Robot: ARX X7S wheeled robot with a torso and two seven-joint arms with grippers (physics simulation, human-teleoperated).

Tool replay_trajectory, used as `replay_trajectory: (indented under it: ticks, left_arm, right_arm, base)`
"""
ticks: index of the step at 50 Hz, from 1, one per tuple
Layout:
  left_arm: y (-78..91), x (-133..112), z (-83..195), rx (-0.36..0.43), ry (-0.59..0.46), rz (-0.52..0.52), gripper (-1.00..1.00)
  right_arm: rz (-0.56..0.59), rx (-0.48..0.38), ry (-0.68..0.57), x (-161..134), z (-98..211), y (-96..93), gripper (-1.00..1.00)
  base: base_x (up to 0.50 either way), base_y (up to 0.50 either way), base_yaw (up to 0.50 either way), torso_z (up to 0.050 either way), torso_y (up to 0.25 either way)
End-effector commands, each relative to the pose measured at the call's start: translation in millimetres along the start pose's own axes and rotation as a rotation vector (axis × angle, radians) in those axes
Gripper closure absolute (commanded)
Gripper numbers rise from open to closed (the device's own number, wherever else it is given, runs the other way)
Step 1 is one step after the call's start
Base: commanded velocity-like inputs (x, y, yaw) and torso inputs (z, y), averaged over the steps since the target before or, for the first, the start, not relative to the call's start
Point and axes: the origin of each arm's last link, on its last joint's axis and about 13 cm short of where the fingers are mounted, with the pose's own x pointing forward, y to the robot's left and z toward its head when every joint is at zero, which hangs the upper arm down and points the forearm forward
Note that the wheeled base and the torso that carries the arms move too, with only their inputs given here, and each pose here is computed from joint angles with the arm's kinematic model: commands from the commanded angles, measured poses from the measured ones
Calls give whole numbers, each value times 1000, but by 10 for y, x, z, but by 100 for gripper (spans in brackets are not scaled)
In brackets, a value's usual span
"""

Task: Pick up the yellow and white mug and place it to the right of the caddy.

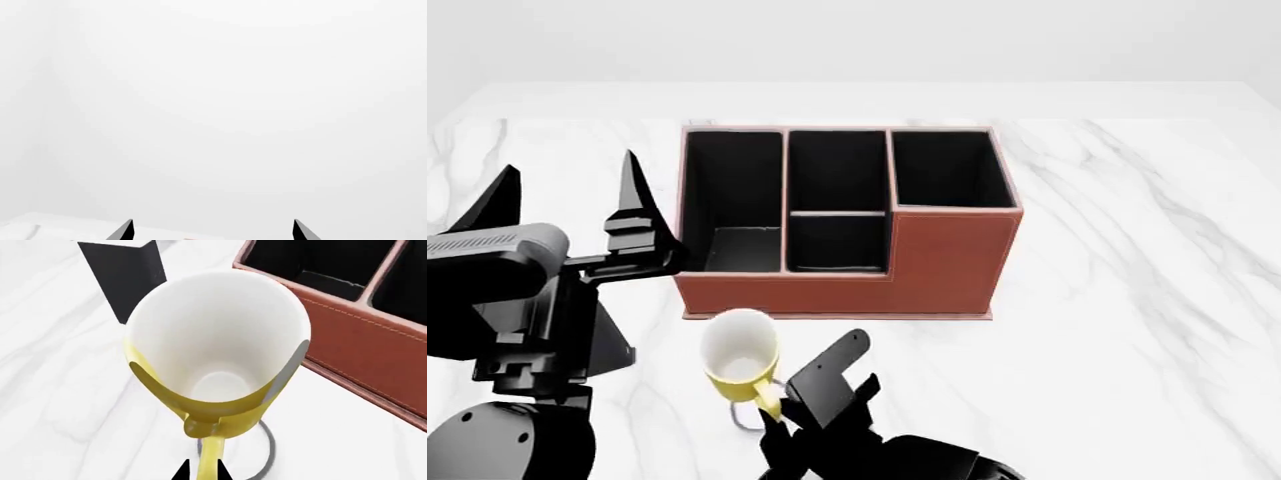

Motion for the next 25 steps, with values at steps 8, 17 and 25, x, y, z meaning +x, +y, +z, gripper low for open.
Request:
replay_trajectory:
  ticks: [8,17,25]
  left_arm:
    - [0,2,-1,1,0,1,-100]
    - [-4,2,-4,5,-1,0,-100]
    - [-9,-1,1,7,-2,-1,-100]
  right_arm:
    - [-118,16,-89,-357,44,-87,100]
    - [-181,44,-129,-527,14,-117,100]
    - [-228,83,-144,-623,-75,-147,100]
  base:
    - [0,0,0,0,0]
    - [0,0,0,0,0]
    - [0,0,0,0,0]
